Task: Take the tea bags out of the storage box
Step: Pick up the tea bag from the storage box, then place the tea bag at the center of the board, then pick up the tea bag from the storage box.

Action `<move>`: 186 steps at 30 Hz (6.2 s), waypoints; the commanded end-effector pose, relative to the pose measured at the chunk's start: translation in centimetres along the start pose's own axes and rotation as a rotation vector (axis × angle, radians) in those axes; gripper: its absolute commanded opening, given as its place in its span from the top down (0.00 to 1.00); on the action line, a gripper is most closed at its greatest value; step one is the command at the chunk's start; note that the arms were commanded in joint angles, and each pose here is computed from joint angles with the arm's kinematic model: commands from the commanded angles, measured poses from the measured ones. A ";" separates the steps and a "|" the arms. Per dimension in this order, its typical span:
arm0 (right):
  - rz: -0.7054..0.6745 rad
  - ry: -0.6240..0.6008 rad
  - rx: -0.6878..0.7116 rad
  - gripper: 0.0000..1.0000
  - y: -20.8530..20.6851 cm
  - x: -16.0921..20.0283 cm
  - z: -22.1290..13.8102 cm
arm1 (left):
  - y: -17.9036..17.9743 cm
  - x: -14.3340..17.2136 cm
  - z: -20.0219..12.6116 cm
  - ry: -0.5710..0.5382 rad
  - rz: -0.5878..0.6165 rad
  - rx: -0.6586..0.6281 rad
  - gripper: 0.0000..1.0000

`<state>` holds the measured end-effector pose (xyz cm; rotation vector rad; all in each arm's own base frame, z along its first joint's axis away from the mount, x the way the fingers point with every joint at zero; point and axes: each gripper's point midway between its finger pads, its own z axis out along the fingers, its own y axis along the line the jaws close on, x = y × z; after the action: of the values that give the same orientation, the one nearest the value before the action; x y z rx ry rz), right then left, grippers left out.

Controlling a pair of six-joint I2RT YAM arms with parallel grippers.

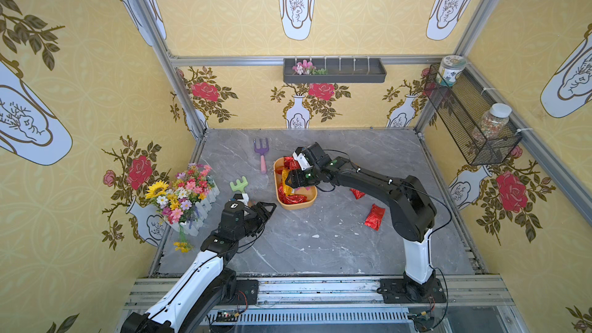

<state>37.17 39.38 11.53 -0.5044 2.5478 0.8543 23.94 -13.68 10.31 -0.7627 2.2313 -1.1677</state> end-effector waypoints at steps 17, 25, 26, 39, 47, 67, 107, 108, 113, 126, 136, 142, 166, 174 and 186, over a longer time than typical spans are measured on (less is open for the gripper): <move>-0.019 0.038 -0.028 0.28 -0.4 -0.3 3.7 | -0.5 0.2 -0.4 0.009 -0.003 0.020 0.34; 0.001 0.037 -0.044 0.34 -0.4 -0.3 4.4 | -0.9 0.2 -0.4 0.019 -0.005 0.027 0.34; 0.001 0.036 -0.044 0.35 -0.4 -0.4 4.5 | -0.9 0.2 -0.4 0.019 -0.006 0.028 0.34; 0.029 0.026 -0.082 0.43 -0.1 -0.9 4.3 | -1.0 0.3 -0.7 0.017 -0.006 0.023 0.34; 0.042 0.001 -0.122 0.46 1.0 -1.3 2.9 | -1.6 0.1 -0.6 0.019 0.001 0.030 0.35; 0.154 -0.133 -0.039 0.51 -6.0 -2.1 -9.4 | -7.2 -0.4 0.3 0.060 0.131 0.058 0.38; 0.284 0.223 0.812 0.49 -34.2 4.4 -16.1 | -7.6 1.3 0.8 0.090 0.130 0.093 0.37; 0.284 0.226 0.810 0.49 -34.2 4.5 -15.9 | -7.5 1.3 0.6 0.084 0.128 0.091 0.37; 0.288 0.222 0.805 0.41 -34.2 4.8 -15.5 | -7.4 1.2 0.5 0.075 0.127 0.084 0.36; 0.231 0.050 0.838 0.30 -30.6 0.8 -19.5 | -7.5 0.6 0.8 0.052 0.129 0.061 0.35; 0.031 -0.106 0.604 0.30 -18.4 -3.9 -15.9 | -8.2 -1.9 1.0 0.012 0.131 0.053 0.35; 0.060 -0.125 0.328 0.30 -12.7 -4.9 -11.2 | -8.4 -4.7 0.8 -0.015 0.095 0.073 0.34; 0.078 -0.115 0.005 0.23 -5.0 -7.5 1.0 | -8.4 -6.8 -0.3 0.025 -0.048 0.230 0.35; 0.073 -0.118 0.026 0.23 -5.7 -8.0 2.1 | -7.9 -6.2 -0.6 0.032 -0.053 0.224 0.35; 0.048 -0.101 0.090 0.23 -7.0 -8.0 2.6 | -7.6 -6.1 -0.5 0.037 -0.050 0.213 0.35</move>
<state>47.51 37.85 10.24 -0.3480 2.5048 0.8129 29.96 -12.80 18.42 -0.7313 2.0734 -1.4267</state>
